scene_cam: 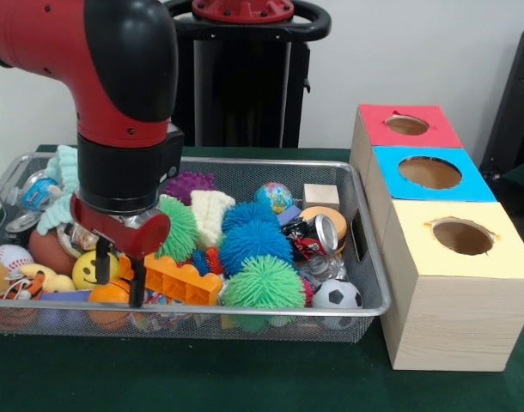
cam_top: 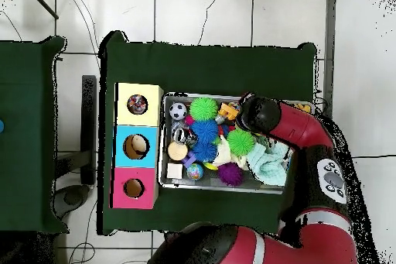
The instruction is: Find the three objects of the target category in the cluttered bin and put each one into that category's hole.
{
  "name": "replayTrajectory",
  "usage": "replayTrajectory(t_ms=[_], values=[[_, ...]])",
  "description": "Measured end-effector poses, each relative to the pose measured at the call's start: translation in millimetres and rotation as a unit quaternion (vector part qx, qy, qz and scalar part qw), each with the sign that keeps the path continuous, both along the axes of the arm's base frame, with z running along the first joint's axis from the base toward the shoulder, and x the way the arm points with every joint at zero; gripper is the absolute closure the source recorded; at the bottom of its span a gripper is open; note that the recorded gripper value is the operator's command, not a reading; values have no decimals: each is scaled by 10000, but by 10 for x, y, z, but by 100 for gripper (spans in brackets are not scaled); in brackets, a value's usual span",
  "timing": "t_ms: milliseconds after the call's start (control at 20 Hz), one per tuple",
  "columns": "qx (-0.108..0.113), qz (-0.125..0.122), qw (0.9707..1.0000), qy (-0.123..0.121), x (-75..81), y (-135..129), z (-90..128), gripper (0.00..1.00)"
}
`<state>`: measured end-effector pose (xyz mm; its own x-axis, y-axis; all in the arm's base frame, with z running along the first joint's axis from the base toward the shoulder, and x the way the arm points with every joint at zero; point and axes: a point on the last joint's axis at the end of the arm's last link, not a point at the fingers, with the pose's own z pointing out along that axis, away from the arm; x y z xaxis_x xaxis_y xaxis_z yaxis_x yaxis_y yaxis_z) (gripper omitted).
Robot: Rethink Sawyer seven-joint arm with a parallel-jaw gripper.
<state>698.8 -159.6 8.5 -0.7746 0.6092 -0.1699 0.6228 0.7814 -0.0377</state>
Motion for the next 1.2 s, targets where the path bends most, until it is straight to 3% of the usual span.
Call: replayTrajectory(t_ms=[450, 600, 750, 1200], values=[[316, -228, 9989, 249, 1, 159, -4, 0], [504, -252, 9972, 497, -43, 319, -42, 0], [717, -233, 9936, 842, -125, 549, -100, 0], [822, -263, 9916, 964, -111, 747, -26, 0]])
